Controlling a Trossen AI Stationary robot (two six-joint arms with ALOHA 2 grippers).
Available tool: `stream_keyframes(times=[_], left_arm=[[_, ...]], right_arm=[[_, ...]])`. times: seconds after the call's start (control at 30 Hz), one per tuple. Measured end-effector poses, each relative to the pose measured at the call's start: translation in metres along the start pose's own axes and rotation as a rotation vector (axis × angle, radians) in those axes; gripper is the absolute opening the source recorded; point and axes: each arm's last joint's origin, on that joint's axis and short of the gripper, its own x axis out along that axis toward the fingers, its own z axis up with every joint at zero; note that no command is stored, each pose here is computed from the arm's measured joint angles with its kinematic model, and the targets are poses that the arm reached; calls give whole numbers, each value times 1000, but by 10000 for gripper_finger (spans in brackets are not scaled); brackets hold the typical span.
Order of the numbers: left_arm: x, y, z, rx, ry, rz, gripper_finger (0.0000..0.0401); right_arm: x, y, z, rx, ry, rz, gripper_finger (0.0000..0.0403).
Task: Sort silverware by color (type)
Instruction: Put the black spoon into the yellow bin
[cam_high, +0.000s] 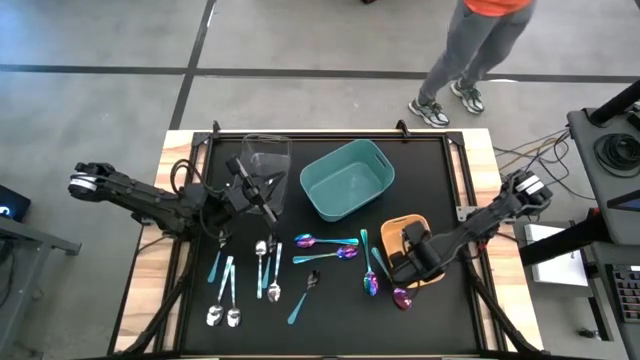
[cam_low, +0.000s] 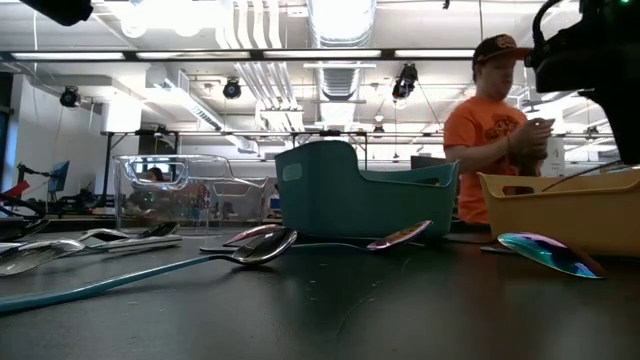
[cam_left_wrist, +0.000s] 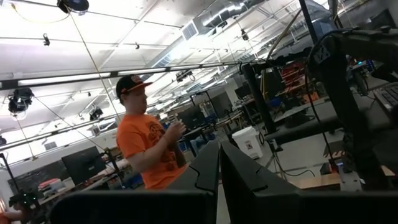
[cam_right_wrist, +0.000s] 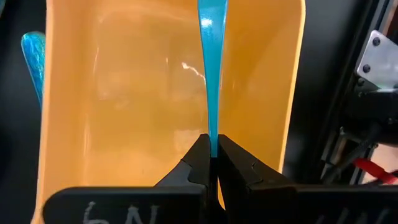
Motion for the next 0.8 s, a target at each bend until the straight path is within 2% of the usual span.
stream_keyframes(times=[0.2, 0.8], left_arm=[[0, 0, 0, -22, 0, 0, 0], [0, -1, -1, -43, 8, -8, 0]], right_arm=[[4, 5, 2, 16, -55, 0, 9], [5, 5, 5, 28, -57, -1, 9]])
